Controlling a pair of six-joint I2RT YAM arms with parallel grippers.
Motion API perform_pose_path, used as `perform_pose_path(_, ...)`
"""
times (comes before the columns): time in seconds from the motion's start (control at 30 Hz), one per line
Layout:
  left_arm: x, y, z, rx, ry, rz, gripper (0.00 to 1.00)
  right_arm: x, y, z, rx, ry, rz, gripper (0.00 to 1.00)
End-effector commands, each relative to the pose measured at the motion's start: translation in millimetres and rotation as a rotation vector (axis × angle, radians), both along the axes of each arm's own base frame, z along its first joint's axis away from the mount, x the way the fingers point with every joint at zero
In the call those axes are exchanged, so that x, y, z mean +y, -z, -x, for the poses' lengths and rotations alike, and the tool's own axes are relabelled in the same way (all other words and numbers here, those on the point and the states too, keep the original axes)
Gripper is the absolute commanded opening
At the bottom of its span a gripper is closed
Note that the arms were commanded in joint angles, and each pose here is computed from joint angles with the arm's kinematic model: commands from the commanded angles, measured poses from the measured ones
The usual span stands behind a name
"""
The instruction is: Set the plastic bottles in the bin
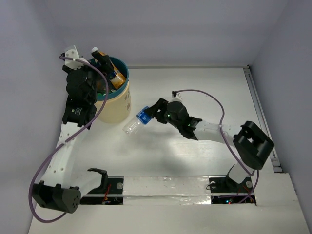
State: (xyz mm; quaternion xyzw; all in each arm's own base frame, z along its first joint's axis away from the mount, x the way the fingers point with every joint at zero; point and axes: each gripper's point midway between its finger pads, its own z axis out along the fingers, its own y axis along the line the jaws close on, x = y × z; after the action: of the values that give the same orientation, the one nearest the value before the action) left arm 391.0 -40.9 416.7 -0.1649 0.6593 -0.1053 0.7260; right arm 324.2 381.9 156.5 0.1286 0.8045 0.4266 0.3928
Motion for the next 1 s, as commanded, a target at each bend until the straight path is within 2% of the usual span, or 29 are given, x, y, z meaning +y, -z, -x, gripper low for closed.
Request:
perform_pose_path(0.0,-0.5,-29.6,29.3,-0.091,0.041,0.044,0.98,-6.1,-59.2,3.9,-0.149,0.014,-0.058,0.52)
perform_pose_path(0.17,-4.5,-36.0,58.2,-0.118,0.094,0.054,0.95,-19.4,-130.3,14.9,-0.272,0.028,-0.088,0.52)
perform_pose_path(0.23,-7.2,-41.5,75.7,-0.135,0.128,0.059,0.94,-17.1,-178.9,18.7,-0.361,0.023,-0.101,0.52)
perform_pose_path(0.3,-9.7,-45.6,92.5,-0.157,0.16,0.065,0.9,-17.8,-200.9,15.9,-0.414,0.034,-0.049,0.52)
perform_pose_path(0.33,-9.9,-45.0,98.8,-0.157,0.168,0.067,0.89,-14.8,-226.5,9.3,-0.451,0.05,-0.048,0.53)
perform_pose_path(0.4,-9.8,-48.1,115.0,-0.182,0.184,0.073,0.86,-14.4,-246.6,-3.1,-0.504,0.086,0.007,0.53)
perform_pose_path(0.43,-8.9,-49.2,120.6,-0.189,0.186,0.072,0.85,-13.5,-278.3,-7.4,-0.544,0.105,-0.008,0.53)
perform_pose_path(0.63,-5.4,-61.9,153.1,-0.245,0.203,0.071,0.79,24.0,-303.3,-61.5,-0.653,0.172,0.167,0.53)
perform_pose_path(0.67,-6.8,-63.3,155.9,-0.253,0.213,0.07,0.79,28.9,-336.4,-59.0,-0.696,0.177,0.132,0.53)
perform_pose_path(0.73,-7.5,-66.0,161.2,-0.265,0.223,0.071,0.79,57.5,-306.1,-82.4,-0.704,0.143,0.252,0.53)
perform_pose_path(0.8,-6.3,-68.1,164.7,-0.274,0.22,0.066,0.79,81.7,-302.8,-95.3,-0.746,0.126,0.312,0.54)
perform_pose_path(0.97,-3.4,-67.4,167.1,-0.288,0.207,0.062,0.79,126.4,-284.8,-91.2,-0.886,0.074,0.431,0.56)
